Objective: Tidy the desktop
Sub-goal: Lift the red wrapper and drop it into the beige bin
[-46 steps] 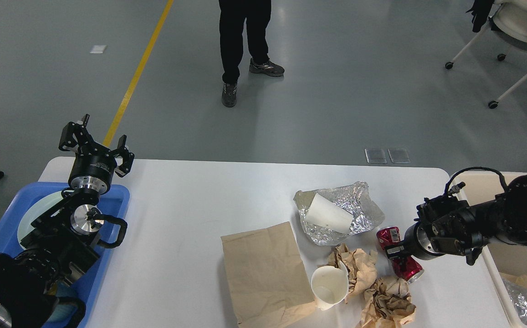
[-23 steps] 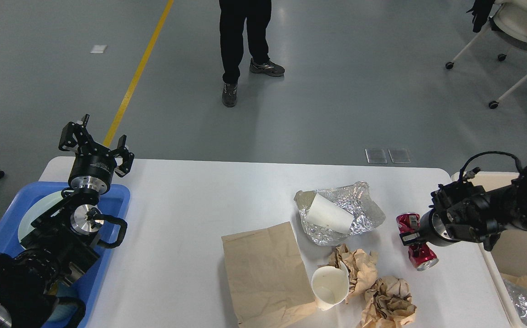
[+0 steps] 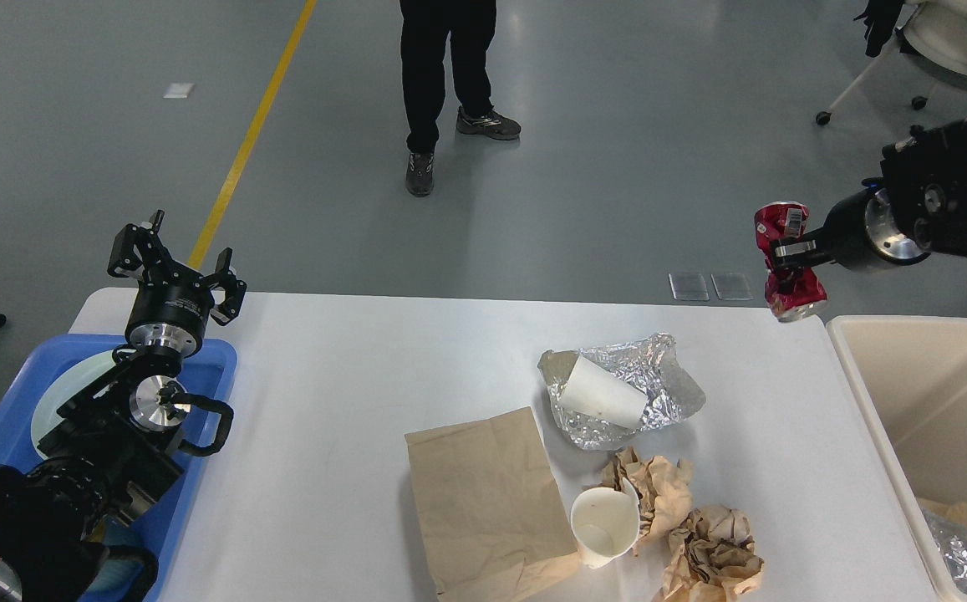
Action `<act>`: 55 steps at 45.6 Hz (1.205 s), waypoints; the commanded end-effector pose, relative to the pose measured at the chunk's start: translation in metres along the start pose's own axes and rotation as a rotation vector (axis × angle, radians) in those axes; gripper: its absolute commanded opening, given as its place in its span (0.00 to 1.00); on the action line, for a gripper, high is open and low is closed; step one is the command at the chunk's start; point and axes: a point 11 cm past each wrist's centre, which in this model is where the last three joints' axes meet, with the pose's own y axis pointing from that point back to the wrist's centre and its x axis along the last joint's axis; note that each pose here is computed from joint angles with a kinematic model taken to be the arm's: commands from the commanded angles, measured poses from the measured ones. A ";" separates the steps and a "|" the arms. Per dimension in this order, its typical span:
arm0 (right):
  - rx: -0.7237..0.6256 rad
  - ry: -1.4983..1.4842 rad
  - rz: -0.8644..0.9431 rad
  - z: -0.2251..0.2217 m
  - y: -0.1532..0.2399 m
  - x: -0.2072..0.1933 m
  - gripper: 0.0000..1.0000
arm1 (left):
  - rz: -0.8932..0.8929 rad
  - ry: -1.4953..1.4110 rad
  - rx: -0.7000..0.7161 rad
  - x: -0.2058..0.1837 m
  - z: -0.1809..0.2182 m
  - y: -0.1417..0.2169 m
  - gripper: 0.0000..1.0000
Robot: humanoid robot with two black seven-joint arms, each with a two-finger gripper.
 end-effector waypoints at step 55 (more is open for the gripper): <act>-0.463 -0.361 0.182 0.239 -0.020 -0.122 0.00 | 0.000 0.000 0.000 0.000 0.000 0.000 0.96</act>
